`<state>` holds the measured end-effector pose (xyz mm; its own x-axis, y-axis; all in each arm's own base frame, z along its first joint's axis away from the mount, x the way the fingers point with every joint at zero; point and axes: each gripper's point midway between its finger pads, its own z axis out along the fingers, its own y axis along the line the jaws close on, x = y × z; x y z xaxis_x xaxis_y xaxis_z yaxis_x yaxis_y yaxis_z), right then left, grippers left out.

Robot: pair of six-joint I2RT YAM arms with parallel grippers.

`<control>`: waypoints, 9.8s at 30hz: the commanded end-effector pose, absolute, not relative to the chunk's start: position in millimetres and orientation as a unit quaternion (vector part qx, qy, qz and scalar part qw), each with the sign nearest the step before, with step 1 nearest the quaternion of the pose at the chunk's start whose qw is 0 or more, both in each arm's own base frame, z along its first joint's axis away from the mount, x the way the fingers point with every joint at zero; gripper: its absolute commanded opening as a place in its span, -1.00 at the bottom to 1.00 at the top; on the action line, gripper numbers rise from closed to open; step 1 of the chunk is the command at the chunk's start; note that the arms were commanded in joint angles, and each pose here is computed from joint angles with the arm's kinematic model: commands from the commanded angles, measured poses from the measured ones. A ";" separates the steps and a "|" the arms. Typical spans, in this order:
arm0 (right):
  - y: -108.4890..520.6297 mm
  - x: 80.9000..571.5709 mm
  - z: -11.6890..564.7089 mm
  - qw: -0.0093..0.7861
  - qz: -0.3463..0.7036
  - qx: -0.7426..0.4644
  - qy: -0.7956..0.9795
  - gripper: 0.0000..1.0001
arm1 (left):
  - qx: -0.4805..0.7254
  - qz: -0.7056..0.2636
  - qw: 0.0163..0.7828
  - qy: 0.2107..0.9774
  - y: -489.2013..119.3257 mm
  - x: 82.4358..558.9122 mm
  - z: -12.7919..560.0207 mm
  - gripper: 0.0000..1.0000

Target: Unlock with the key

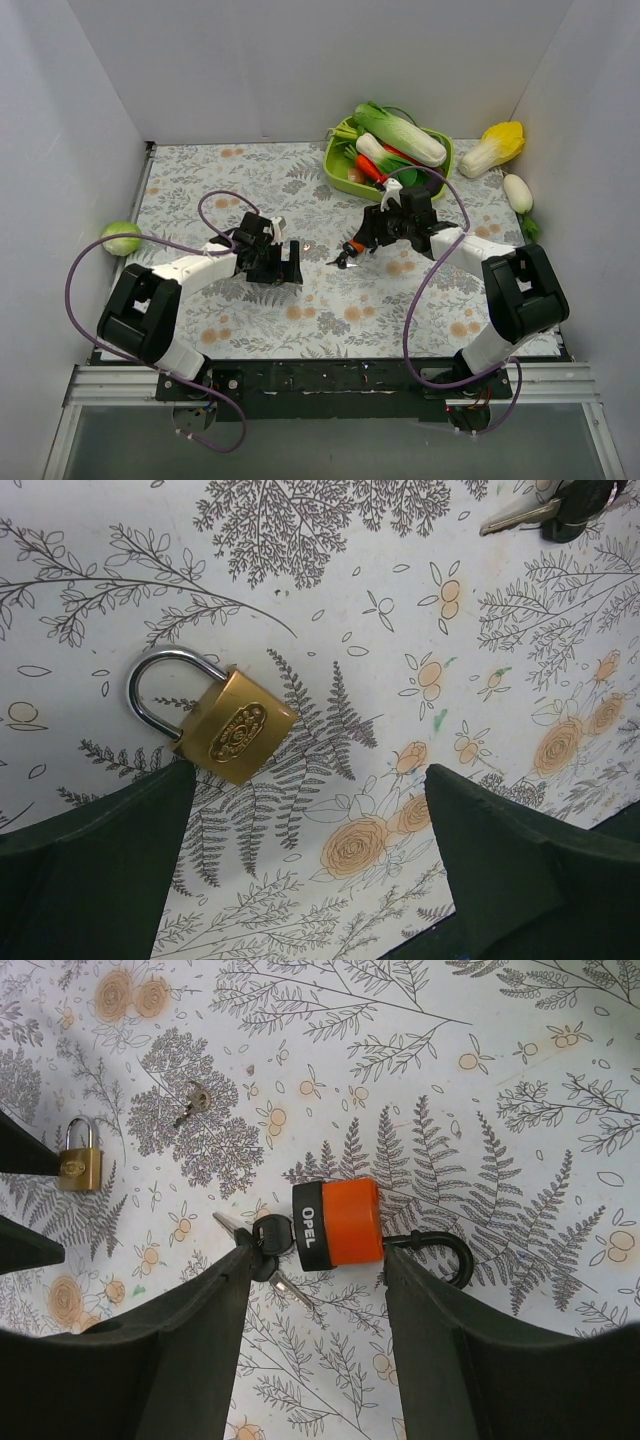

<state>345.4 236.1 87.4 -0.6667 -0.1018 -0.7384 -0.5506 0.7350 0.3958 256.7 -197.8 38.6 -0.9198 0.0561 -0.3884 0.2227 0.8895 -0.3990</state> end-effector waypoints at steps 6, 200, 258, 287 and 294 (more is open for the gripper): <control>257.7 352.9 112.8 0.382 0.319 -0.216 0.840 0.25 | 0.067 -0.232 0.275 0.931 -198.8 281.2 87.0 0.96; 312.9 181.0 263.1 0.263 0.584 -0.412 0.648 0.01 | 0.388 -0.581 0.232 0.677 -292.7 179.3 247.4 -1.00; 316.3 200.7 236.6 0.311 0.554 -0.322 0.702 -0.97 | 0.243 -0.546 0.373 0.710 -282.8 218.8 254.4 0.60; 295.1 212.8 217.6 0.392 0.525 -0.232 0.719 -0.97 | -0.221 -0.146 0.278 0.923 -163.0 281.5 79.9 0.68; 290.0 200.8 221.6 0.399 0.539 -0.233 0.704 -0.97 | -0.243 -0.087 0.245 0.935 -169.2 284.6 66.9 0.71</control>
<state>202.4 290.9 203.8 -0.6280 0.0611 -0.7758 -0.7162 0.3448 0.6068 279.5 -172.9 58.7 -0.7893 -0.4698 -0.3953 -0.3527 0.8740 -0.3343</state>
